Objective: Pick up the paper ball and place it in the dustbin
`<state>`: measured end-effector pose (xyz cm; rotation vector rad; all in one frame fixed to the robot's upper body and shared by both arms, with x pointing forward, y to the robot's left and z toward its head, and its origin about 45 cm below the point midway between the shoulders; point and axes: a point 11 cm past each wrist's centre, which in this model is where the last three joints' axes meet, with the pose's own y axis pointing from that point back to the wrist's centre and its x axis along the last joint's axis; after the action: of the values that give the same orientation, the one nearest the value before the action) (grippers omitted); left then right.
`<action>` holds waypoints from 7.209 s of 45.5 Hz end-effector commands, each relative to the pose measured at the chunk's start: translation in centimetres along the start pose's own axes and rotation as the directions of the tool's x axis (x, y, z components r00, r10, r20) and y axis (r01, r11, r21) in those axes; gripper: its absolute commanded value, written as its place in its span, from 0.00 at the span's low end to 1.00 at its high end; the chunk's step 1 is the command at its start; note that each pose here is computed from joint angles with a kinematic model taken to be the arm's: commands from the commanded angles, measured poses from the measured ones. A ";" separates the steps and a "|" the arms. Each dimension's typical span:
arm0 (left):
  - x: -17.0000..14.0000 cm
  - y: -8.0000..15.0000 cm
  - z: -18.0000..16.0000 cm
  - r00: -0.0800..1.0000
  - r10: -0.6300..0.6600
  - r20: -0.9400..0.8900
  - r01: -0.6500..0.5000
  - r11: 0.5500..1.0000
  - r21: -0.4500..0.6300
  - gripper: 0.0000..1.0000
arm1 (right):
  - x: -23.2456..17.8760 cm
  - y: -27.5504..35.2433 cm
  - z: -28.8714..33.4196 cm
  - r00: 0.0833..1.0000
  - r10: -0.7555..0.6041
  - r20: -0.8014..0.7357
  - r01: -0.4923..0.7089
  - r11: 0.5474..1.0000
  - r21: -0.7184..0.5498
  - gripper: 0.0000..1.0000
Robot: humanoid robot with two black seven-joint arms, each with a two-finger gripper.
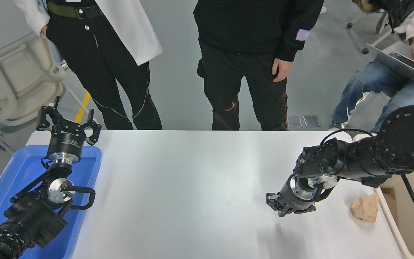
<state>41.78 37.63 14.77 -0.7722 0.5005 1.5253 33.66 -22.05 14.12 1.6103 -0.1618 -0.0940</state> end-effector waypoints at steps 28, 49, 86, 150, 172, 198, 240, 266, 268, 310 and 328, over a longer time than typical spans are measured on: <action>0.1 0.0 0.0 1.000 0.001 0.001 -0.001 1.000 -0.001 0.99 | 0.5 25.2 -4.8 0.977 0.076 -0.200 -0.052 0.991 0.120 1.00; 0.0 0.0 0.0 1.000 0.000 0.000 0.000 1.000 0.000 0.99 | 0.6 29.6 -4.8 0.956 0.191 -0.222 -0.173 0.980 0.098 1.00; 0.0 0.0 0.0 1.000 0.000 0.000 0.000 1.000 -0.001 0.99 | 2.1 6.6 22.6 0.946 0.234 0.226 -0.165 0.944 -0.286 1.00; 0.0 0.0 0.0 1.000 0.001 0.000 -0.001 1.000 -0.001 0.99 | -1.5 -7.9 23.2 0.852 0.383 0.356 -0.295 0.914 -0.277 0.09; 0.0 0.0 0.0 1.000 -0.001 -0.001 0.001 1.000 -0.001 0.99 | -0.7 -5.6 22.4 0.814 0.357 0.458 -0.277 0.932 -0.234 0.00; 0.0 0.0 0.0 1.000 -0.001 0.000 0.001 1.000 0.000 0.99 | 4.2 18.6 15.6 0.982 0.083 0.167 -0.099 0.991 0.086 0.00; 0.0 0.0 0.0 1.000 -0.001 -0.001 0.001 1.000 -0.001 0.99 | 3.7 11.5 27.2 0.858 0.406 0.316 -0.323 0.903 -0.284 0.00; 0.0 0.0 0.0 1.000 0.001 0.000 -0.001 1.000 -0.001 0.99 | 2.4 -1.8 34.7 0.633 0.701 0.330 -0.481 0.689 -0.541 0.00; 0.0 0.0 0.0 1.000 -0.001 -0.001 0.001 1.000 -0.001 0.99 | 2.4 -2.6 34.5 0.622 0.710 0.332 -0.489 0.683 -0.543 0.00; 0.0 0.0 0.0 1.000 0.000 -0.002 0.000 1.000 -0.002 0.99 | 2.2 -4.0 35.5 0.537 0.785 0.308 -0.531 0.598 -0.600 0.69; 0.0 0.0 0.0 1.000 -0.001 -0.001 0.001 1.000 -0.001 0.99 | 2.2 -4.2 35.0 0.552 0.769 0.322 -0.523 0.620 -0.584 0.70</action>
<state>41.79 37.64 14.79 -0.7736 0.5004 1.5256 30.29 -57.03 8.36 0.9205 -1.1490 0.0207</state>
